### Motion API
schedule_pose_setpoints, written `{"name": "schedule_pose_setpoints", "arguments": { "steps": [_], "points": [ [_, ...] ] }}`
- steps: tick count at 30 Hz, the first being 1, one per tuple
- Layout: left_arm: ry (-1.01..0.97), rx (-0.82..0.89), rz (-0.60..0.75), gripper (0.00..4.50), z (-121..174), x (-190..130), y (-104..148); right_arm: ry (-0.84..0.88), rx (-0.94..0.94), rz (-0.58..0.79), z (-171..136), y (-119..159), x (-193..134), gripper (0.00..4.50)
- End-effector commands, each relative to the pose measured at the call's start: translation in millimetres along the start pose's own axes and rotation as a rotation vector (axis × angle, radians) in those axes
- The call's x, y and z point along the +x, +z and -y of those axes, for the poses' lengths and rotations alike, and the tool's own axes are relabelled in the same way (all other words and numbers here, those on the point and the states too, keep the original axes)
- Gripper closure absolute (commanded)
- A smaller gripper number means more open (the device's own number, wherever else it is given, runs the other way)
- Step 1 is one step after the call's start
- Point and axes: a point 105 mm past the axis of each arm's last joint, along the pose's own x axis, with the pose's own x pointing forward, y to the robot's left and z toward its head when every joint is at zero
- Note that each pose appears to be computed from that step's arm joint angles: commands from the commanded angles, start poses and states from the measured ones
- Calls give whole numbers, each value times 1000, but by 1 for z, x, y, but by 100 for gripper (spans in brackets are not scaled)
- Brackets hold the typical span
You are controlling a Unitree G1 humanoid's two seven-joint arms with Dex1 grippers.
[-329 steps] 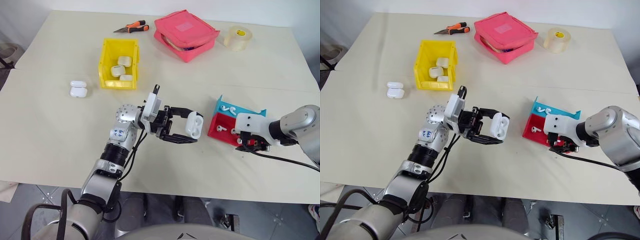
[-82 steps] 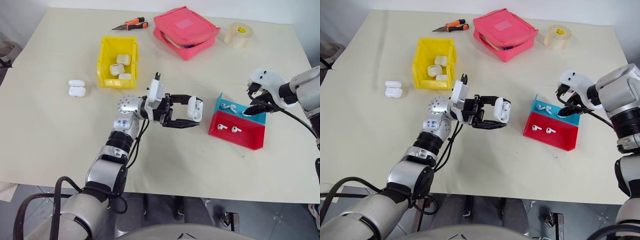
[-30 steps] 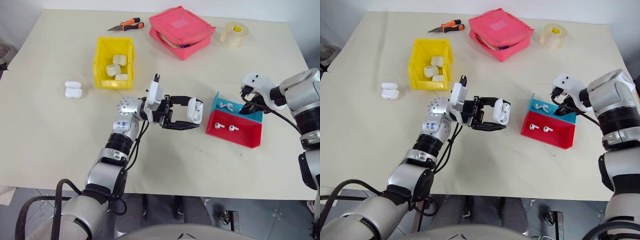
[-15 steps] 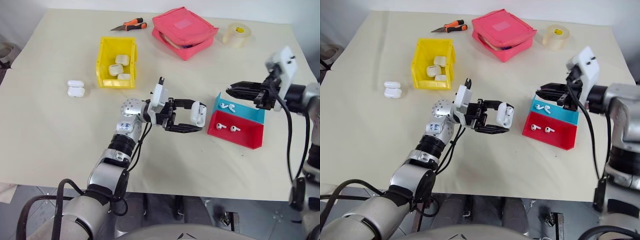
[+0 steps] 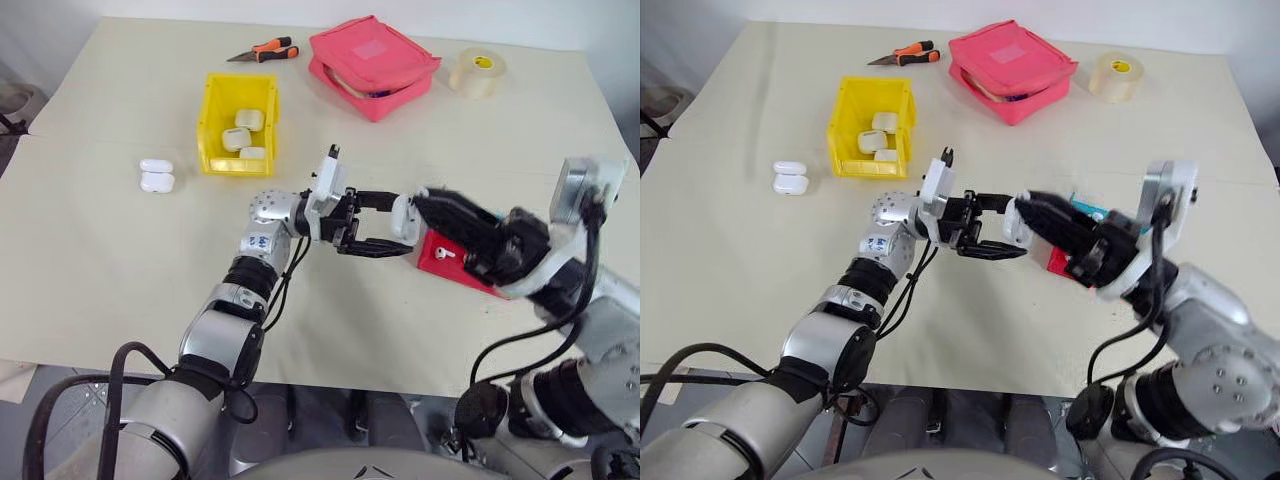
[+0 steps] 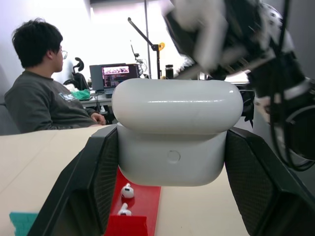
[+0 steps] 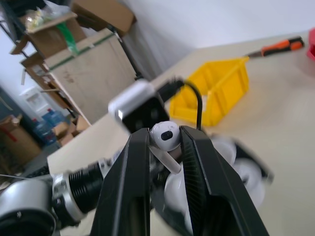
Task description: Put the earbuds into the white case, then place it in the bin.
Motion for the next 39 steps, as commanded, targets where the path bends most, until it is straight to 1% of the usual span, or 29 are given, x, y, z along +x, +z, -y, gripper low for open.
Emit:
{"name": "schedule_pose_setpoints", "arguments": {
  "steps": [1,12,17,22,28,34,36,39],
  "points": [
    [-136,38,33,170,9,9,10,-20,-33,14,-6,1,-4,398],
    [-145,44,47,170,8,11,15,-69,-2,-12,1,-8,-10,398],
    [-160,37,54,170,12,12,16,-93,-17,12,9,-2,-7,398],
    [-171,29,54,170,15,12,15,-85,-24,23,10,1,-5,398],
    [-169,31,61,170,14,13,16,-67,-12,-28,4,-11,-6,398],
    [-162,30,63,170,12,13,17,-57,-55,-107,1,-26,-9,398],
    [-163,29,64,170,12,13,17,-71,-83,-108,5,-26,-9,398],
    [-166,29,65,170,13,13,17,-95,-119,-66,12,-21,-8,398]
  ]
}}
